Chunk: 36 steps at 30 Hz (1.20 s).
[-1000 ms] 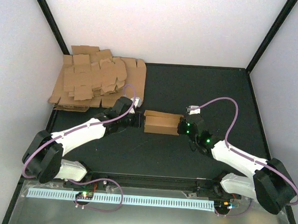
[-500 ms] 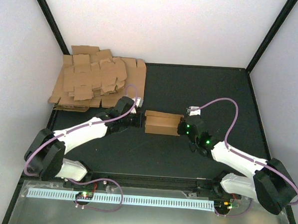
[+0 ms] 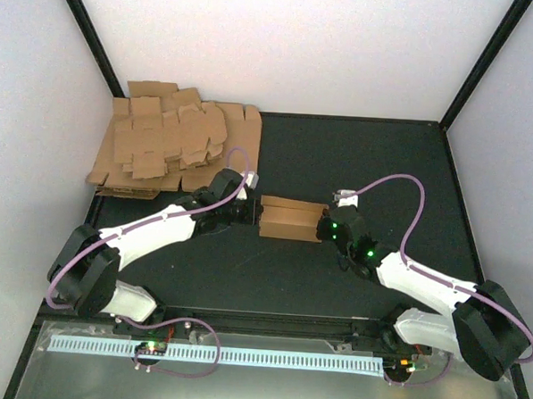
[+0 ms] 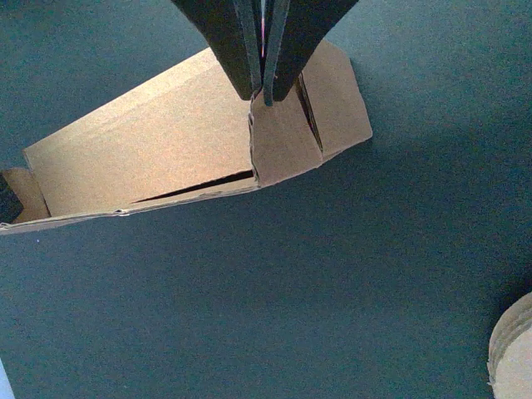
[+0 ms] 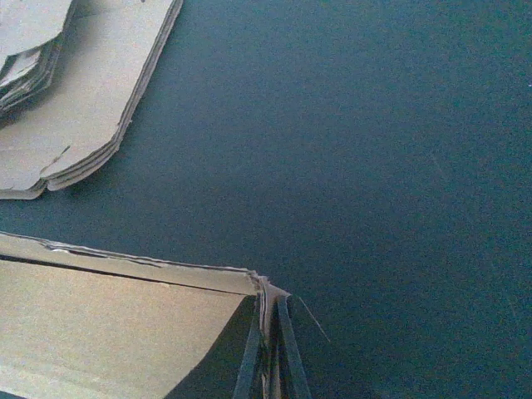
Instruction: Fold the paper box
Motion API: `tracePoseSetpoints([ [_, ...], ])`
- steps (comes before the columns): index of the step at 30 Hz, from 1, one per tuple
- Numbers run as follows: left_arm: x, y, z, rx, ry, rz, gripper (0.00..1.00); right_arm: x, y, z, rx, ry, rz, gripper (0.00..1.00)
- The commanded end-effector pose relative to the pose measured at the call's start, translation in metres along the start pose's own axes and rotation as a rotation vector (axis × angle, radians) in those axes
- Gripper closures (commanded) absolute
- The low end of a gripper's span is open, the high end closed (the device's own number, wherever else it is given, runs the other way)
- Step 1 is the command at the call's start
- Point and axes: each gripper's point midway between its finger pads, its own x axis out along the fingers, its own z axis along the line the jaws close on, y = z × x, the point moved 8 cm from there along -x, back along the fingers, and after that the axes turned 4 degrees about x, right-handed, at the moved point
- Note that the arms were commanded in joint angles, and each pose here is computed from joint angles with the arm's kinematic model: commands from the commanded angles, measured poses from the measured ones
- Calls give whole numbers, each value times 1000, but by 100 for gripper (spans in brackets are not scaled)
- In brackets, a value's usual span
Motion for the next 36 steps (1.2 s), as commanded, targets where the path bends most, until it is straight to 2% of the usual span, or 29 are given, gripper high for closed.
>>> tracePoseSetpoints([
  [1, 4, 10, -4, 2, 19, 48, 98, 0, 4, 3, -2, -7, 6, 92],
  [15, -3, 12, 3, 74, -69, 64, 98, -3, -1, 4, -38, 3, 0, 92],
  [36, 6, 32, 5, 52, -21, 104, 99, -3, 13, -5, -50, 11, 1, 91],
])
